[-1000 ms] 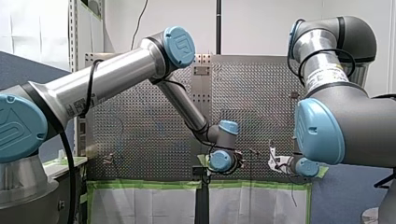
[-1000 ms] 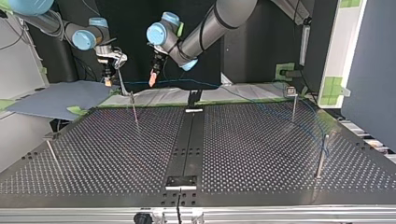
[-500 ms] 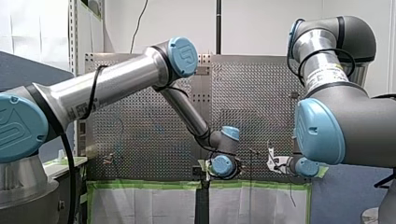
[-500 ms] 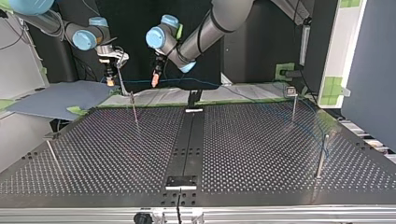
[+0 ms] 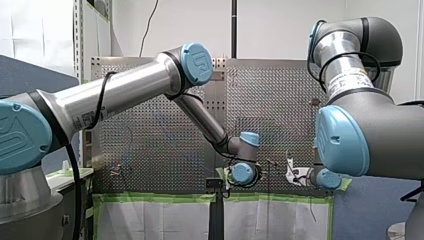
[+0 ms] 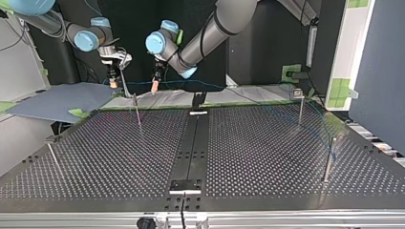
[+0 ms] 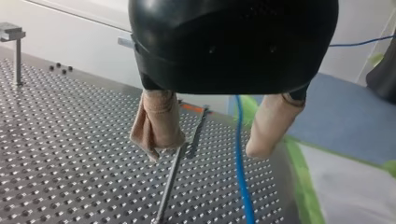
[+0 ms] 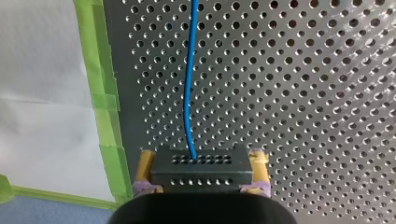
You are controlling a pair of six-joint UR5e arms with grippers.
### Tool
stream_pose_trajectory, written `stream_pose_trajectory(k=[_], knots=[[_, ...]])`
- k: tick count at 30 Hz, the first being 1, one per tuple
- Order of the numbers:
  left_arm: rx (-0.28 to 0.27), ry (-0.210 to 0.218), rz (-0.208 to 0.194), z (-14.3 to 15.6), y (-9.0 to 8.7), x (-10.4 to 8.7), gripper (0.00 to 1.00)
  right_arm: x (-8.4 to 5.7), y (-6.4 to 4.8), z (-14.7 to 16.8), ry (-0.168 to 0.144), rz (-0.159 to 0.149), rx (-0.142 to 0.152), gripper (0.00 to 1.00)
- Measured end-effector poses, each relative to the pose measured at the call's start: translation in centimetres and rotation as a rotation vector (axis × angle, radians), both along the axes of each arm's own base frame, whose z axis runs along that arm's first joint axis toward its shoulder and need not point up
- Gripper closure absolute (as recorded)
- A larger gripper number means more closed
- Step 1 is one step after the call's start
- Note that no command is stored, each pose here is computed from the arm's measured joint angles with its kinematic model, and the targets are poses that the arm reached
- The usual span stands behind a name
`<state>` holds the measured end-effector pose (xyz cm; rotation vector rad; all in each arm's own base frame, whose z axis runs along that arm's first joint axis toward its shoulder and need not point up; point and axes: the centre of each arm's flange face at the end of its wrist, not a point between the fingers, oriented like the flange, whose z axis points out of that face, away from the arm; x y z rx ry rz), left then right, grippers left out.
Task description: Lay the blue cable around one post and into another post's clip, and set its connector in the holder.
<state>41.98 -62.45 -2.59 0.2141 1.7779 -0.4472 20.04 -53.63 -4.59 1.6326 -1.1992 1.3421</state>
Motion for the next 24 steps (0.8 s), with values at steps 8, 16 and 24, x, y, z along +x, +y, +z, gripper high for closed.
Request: stream_pose_trajectory(k=[8, 16, 24], knots=[[0.011, -0.019, 0.062, 0.5, 0.7, 1.3, 0.18, -0.3, -0.1, 0.1, -0.008, -0.005, 0.001, 1.00], [0.037, -0.045, 0.116, 0.6, 1.3, 1.7, 0.89, -0.6, -0.4, 0.2, -0.040, -0.020, -0.002, 1.00], [0.020, -0.074, 0.112, 0.9, 0.7, 1.7, 1.00, -1.2, -1.5, 0.6, -0.077, -0.037, -0.015, 1.00]])
